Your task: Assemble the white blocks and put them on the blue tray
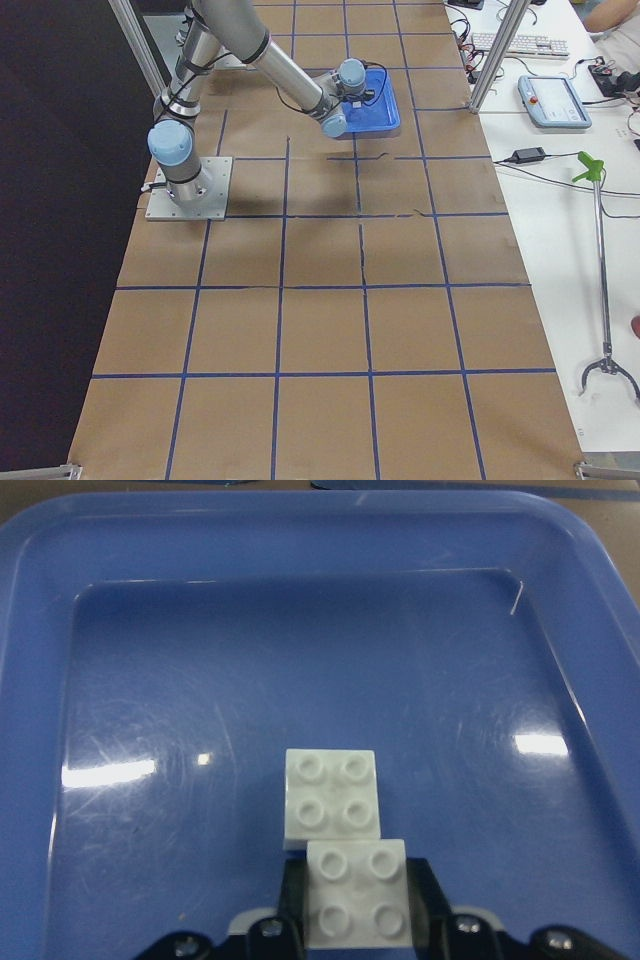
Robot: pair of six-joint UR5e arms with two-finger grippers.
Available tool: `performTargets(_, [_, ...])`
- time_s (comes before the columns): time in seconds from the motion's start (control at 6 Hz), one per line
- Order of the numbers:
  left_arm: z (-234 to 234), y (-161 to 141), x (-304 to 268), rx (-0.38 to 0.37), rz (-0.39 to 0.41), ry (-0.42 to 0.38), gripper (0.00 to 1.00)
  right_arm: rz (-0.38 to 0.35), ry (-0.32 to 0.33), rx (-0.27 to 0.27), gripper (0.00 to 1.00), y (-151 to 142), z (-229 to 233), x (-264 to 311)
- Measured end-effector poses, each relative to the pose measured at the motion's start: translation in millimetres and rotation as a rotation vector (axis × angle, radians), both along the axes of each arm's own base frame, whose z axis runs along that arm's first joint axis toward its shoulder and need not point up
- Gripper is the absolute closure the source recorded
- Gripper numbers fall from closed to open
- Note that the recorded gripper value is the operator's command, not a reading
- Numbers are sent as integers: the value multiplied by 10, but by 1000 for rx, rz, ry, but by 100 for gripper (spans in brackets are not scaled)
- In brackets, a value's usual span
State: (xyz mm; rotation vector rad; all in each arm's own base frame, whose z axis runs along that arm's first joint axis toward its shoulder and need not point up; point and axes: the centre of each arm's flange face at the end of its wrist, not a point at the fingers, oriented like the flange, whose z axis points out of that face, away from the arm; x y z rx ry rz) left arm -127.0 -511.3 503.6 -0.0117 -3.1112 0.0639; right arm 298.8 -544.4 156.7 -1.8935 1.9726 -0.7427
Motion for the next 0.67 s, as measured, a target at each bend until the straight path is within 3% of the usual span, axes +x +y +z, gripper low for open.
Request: performTargets(0.67, [-7, 0, 5, 1, 1, 1, 1, -14, 3, 23, 82, 29, -29, -8])
